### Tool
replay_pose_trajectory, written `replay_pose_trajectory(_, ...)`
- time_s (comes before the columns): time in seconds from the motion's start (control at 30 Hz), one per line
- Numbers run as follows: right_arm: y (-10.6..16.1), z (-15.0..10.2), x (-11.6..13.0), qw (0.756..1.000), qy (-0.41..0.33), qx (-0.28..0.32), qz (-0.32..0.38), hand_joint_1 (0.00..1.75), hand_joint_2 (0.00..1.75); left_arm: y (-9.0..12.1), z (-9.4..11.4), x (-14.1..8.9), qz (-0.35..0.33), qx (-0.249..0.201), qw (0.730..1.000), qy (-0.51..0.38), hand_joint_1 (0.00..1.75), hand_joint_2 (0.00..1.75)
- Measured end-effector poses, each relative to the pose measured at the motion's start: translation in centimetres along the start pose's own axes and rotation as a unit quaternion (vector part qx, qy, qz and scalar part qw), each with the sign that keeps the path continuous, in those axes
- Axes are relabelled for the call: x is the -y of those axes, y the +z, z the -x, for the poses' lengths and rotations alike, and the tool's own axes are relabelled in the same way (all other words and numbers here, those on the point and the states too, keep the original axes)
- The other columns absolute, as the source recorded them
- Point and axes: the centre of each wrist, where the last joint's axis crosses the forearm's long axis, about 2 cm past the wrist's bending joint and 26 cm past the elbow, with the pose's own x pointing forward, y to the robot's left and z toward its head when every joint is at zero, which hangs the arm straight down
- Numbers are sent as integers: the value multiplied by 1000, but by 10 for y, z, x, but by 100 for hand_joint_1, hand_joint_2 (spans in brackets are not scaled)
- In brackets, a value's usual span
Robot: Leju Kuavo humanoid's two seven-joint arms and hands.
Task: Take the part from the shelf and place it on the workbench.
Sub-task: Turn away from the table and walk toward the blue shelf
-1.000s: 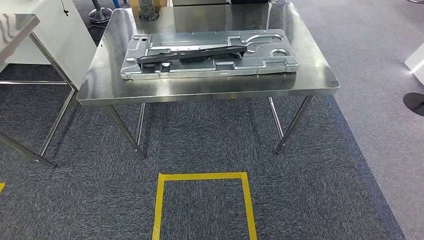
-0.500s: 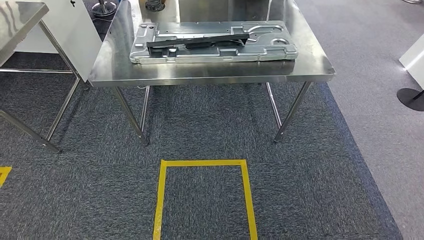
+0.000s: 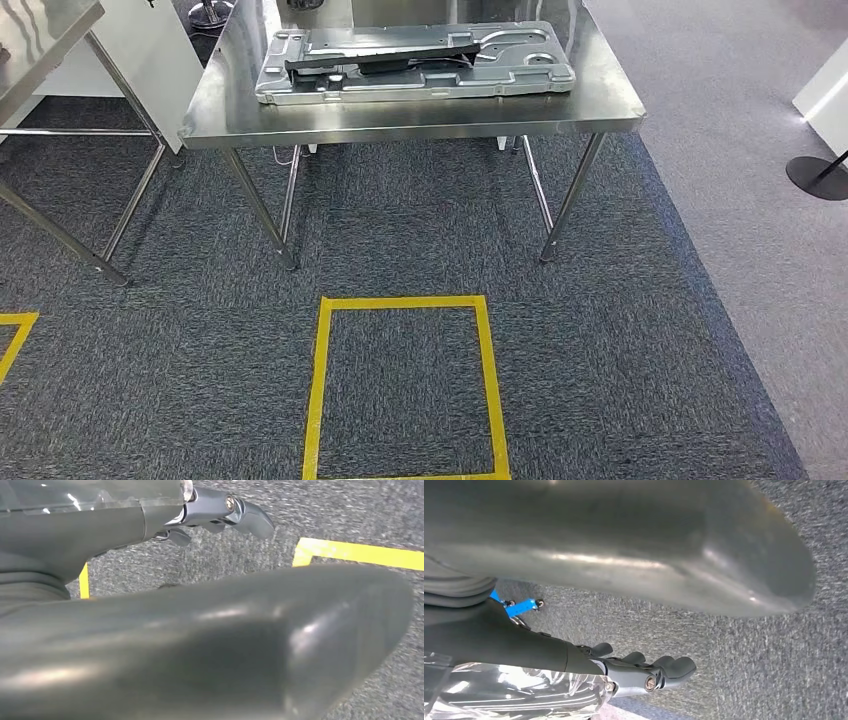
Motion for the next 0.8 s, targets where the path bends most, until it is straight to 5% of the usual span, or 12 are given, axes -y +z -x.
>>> replay_pose_trajectory(0.37,1,3,0,1000,2,-3,-1,0,0,0,1,0,1,-1,1000,-1,0,0)
replay_pose_trajectory(0.5,1,2,-1,1000,-4,-11,-11,0,0,0,0,1,1,-4,1000,-2,0,175)
replay_pose_trajectory(0.57,0,1,-2,997,-29,-55,-56,0,0,0,0,1,0,-18,1000,-9,0,175)
replay_pose_trajectory(0.7,1,3,-5,979,-75,-130,-140,0,175,-1,-2,2,-2,-41,999,-21,0,175)
replay_pose_trajectory(0.8,1,4,-5,976,-84,-134,-147,0,175,-1,-2,2,-1,-45,999,-24,0,175)
